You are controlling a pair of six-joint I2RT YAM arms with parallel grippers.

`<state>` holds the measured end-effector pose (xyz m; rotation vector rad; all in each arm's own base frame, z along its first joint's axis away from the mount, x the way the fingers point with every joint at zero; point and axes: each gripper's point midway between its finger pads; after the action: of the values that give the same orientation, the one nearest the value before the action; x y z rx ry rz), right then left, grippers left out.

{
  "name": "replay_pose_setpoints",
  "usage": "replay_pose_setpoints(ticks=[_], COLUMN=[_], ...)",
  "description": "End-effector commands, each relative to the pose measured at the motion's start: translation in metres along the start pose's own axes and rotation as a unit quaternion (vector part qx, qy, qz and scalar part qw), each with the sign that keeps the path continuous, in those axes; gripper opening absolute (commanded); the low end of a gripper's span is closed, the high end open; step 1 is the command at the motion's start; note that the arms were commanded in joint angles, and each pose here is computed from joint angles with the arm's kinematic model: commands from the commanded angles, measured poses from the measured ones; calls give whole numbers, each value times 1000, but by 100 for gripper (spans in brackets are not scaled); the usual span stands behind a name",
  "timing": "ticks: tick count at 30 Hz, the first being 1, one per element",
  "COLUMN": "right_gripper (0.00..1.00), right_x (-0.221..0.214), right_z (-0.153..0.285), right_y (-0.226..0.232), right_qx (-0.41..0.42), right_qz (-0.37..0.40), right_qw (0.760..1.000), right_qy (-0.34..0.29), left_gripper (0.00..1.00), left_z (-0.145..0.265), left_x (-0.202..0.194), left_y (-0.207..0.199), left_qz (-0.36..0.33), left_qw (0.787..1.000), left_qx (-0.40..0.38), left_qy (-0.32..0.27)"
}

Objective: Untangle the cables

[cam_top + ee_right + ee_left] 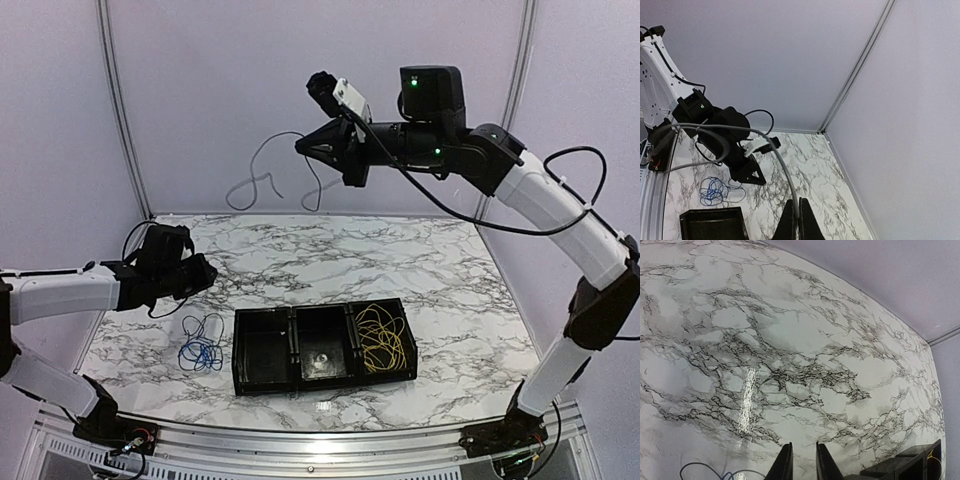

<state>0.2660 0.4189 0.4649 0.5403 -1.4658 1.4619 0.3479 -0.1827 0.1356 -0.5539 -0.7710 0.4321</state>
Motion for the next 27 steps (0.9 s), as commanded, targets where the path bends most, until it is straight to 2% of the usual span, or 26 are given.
replay_pose_setpoints(ticks=[1,6,12,19,27], right_gripper=[0,0,0,0,0], right_x=[-44,-78,-127,-163,-192], right_z=[7,20,32,42,52], right_y=[1,15,60,100,123], right_qx=[7,19,63,105,121], right_qz=[-34,-50,-73,-100,-104], right_qw=[998,995,988,978,970], right_qy=[44,79,123,149,185], left_gripper=[19,22,26,29,31], left_z=[18,32,54,68,75], left_x=[13,8,14,19,18], left_y=[7,25,27,31,34], left_qz=[5,-9,-17,-33,-28], left_qw=[999,999,998,997,997], left_qx=[7,34,35,42,41], left_qy=[-36,-34,-47,-58,-60])
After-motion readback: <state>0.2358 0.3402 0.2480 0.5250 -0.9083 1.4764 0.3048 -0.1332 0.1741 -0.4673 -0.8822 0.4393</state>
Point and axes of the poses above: each gripper's point midway between its finger pads, its own z axis back along the fingers, its own y axis along the line the jaws close on, x = y × z, and after that the axes turned 11 degrees about z, right-handed
